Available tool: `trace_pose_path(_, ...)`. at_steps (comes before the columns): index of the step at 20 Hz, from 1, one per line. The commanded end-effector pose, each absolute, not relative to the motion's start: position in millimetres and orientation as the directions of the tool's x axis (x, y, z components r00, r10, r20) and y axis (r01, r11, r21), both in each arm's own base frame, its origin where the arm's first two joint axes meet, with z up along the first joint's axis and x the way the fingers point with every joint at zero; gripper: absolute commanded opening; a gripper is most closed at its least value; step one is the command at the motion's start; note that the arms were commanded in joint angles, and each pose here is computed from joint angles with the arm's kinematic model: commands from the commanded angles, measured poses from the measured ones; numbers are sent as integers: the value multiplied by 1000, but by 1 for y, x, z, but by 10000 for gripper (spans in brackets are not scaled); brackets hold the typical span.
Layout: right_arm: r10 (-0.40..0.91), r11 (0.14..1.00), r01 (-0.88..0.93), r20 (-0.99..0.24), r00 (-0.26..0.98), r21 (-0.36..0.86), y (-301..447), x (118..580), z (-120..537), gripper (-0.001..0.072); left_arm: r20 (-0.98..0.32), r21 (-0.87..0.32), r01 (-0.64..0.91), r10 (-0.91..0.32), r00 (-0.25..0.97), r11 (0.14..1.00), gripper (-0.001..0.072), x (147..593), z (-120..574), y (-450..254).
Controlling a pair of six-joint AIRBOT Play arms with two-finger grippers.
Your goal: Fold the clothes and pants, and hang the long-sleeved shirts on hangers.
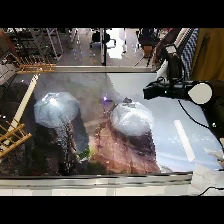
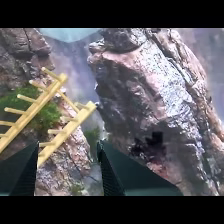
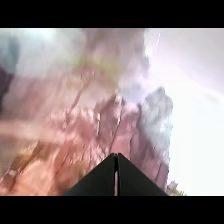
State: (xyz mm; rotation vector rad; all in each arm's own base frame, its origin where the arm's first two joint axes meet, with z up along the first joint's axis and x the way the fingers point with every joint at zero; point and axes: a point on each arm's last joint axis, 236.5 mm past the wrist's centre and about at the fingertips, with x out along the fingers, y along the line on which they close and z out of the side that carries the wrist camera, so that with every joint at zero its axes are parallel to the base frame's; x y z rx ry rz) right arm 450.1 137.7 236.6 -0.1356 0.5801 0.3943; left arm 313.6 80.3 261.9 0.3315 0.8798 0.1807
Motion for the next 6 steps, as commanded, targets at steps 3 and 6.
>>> trace_pose_path(3, 318, 926, -371, -379, 869, -75, 140, 476, 276, 15, -721, 364, -26, 299, 625, 931, 400, 313, 263, 83)
trace_pose_path(6, 317, 926, -370, -376, 870, -75, 140, 477, 276, 15, -721, 364, -26, 299, 624, 931, 400, 313, 263, 83)
